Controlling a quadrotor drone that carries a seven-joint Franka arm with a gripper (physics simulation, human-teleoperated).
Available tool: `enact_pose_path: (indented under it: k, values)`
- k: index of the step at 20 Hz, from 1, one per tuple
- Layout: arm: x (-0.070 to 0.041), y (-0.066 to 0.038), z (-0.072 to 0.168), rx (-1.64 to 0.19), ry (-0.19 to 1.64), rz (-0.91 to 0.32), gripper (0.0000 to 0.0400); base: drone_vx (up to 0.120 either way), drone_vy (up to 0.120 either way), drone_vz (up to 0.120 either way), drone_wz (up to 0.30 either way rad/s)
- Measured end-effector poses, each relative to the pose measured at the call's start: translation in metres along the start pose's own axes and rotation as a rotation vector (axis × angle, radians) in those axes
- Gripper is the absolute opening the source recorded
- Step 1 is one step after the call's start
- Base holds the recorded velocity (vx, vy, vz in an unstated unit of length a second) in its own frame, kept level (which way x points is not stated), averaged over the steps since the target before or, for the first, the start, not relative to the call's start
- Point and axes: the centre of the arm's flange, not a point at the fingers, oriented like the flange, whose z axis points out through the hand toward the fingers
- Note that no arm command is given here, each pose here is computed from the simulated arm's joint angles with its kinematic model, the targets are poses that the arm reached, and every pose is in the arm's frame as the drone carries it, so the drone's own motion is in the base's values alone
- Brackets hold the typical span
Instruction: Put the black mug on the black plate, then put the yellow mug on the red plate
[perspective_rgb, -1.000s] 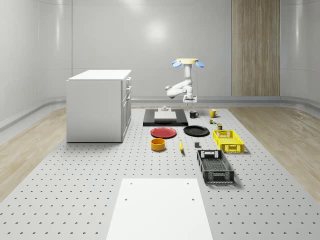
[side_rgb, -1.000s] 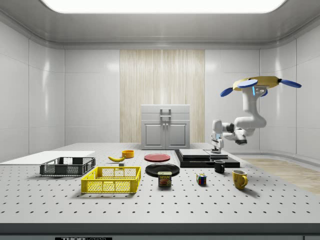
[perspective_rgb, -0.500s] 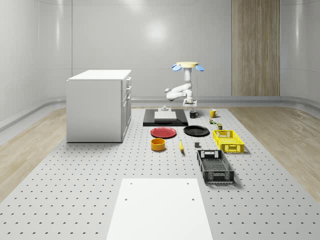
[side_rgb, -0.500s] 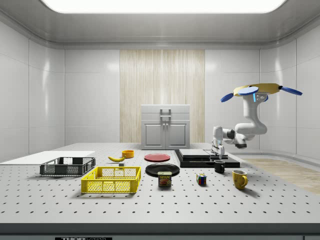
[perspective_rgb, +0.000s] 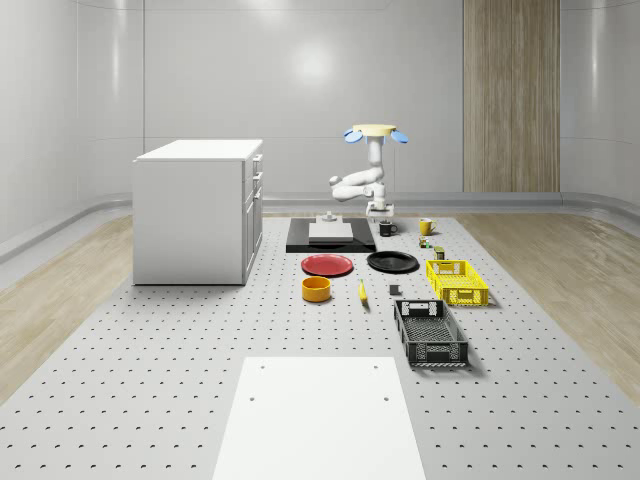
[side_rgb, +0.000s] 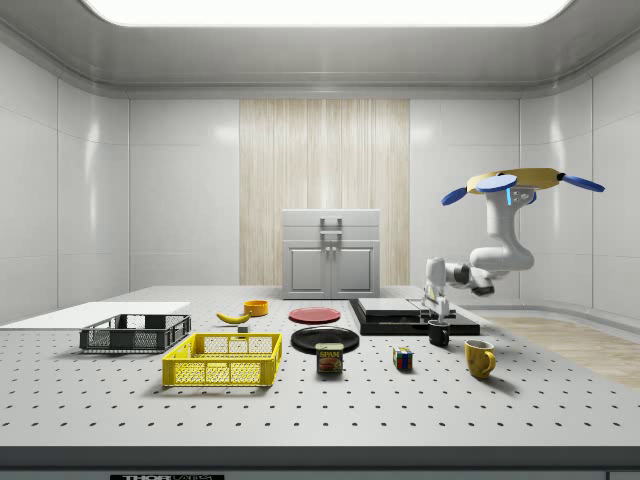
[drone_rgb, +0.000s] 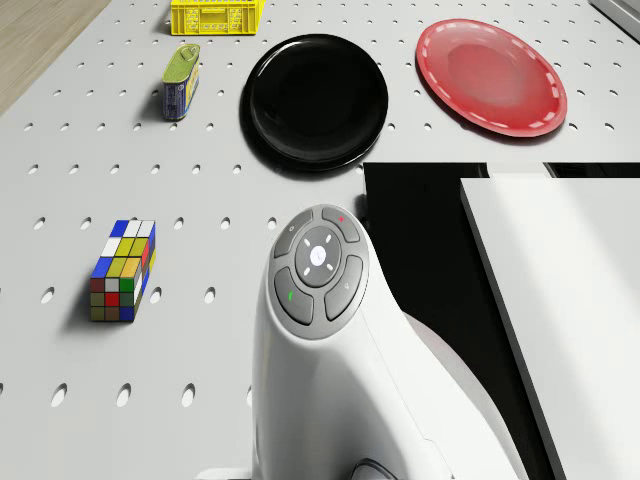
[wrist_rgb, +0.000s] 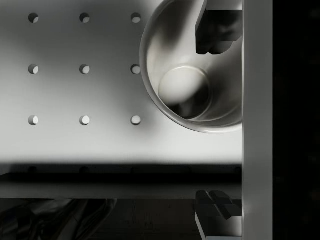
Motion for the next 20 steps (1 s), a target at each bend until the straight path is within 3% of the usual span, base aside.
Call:
enact_pose_path:
  k: [14, 17, 20]
  values:
    - [0.01, -0.006, 0.012, 0.0, 0.0, 0.0, 0.04, 0.0, 0.0, 0.0, 0.0]
    - [0.011, -0.006, 0.013, 0.0, 0.0, 0.0, 0.0259, 0.0, 0.0, 0.0, 0.0]
    - [0.011, -0.006, 0.013, 0.0, 0.0, 0.0, 0.018, 0.0, 0.0, 0.0, 0.0]
